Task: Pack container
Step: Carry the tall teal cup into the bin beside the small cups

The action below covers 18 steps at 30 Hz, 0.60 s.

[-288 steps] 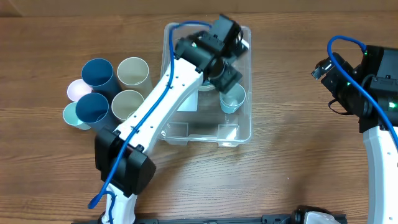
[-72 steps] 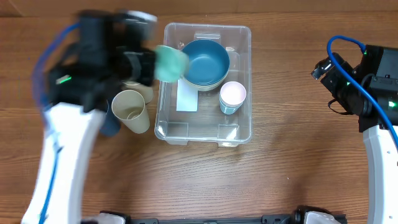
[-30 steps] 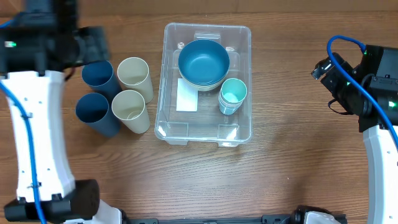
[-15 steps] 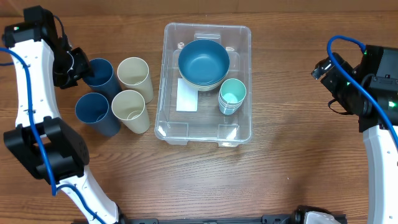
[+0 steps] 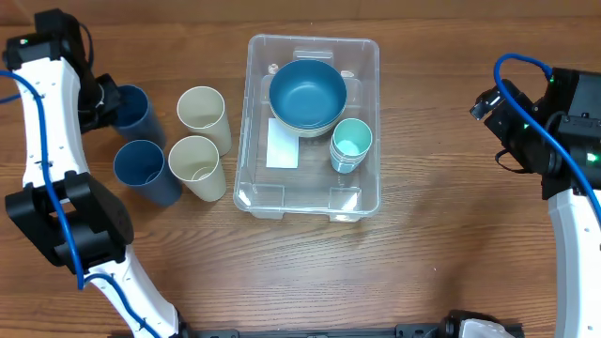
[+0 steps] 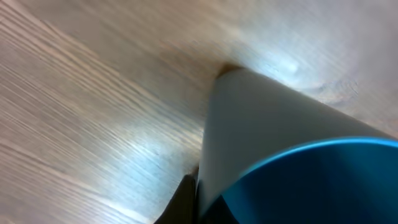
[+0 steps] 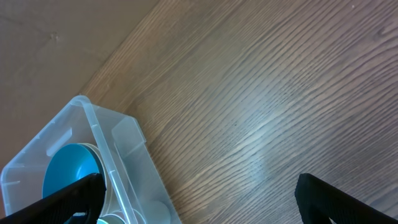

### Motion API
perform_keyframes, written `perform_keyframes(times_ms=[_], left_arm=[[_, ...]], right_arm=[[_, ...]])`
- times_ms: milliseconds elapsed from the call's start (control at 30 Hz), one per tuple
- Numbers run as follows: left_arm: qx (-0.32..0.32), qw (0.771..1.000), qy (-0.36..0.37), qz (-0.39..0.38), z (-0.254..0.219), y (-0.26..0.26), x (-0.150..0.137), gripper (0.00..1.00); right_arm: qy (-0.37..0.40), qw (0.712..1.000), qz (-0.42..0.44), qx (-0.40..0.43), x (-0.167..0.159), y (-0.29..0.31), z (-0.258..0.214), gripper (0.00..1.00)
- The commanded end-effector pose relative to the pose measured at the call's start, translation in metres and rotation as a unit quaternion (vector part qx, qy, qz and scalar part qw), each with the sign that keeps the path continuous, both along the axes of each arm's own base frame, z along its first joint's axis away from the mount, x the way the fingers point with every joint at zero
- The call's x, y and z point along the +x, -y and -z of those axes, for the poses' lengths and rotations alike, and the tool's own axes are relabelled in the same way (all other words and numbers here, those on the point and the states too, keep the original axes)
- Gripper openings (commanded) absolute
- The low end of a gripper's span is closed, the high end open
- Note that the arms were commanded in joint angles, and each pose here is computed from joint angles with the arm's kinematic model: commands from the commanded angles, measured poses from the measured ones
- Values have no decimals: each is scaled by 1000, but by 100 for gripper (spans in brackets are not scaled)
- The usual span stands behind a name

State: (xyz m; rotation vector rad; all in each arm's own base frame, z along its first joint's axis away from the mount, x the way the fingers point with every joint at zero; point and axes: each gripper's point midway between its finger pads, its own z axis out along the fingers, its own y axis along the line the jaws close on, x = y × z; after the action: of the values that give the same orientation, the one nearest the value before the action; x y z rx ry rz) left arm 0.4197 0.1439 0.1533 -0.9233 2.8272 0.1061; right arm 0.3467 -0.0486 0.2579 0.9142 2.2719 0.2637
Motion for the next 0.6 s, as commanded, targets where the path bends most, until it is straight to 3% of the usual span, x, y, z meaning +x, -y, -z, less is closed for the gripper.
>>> perform_keyframes(times_ms=[0,100,233,367,567], left_arm=[[49,981,186,38,-146,15,6,4],[83,941,305,122,-244,68,-14,4],[69,887,372,266,-297,157,-48,4],[17,859,328,393,-273,239,-70,4],[-25,864,183,469,-197,294,-80,4]], right_arm=[[8,1000,3,0,2,1,-5,100],[8,1000,3,0,2,1,-5,100],[8,1000,3,0,2,1,-5,100],[8,1000,3,0,2,1,-5,100],[8,1000,3,0,2,1,-5,100]])
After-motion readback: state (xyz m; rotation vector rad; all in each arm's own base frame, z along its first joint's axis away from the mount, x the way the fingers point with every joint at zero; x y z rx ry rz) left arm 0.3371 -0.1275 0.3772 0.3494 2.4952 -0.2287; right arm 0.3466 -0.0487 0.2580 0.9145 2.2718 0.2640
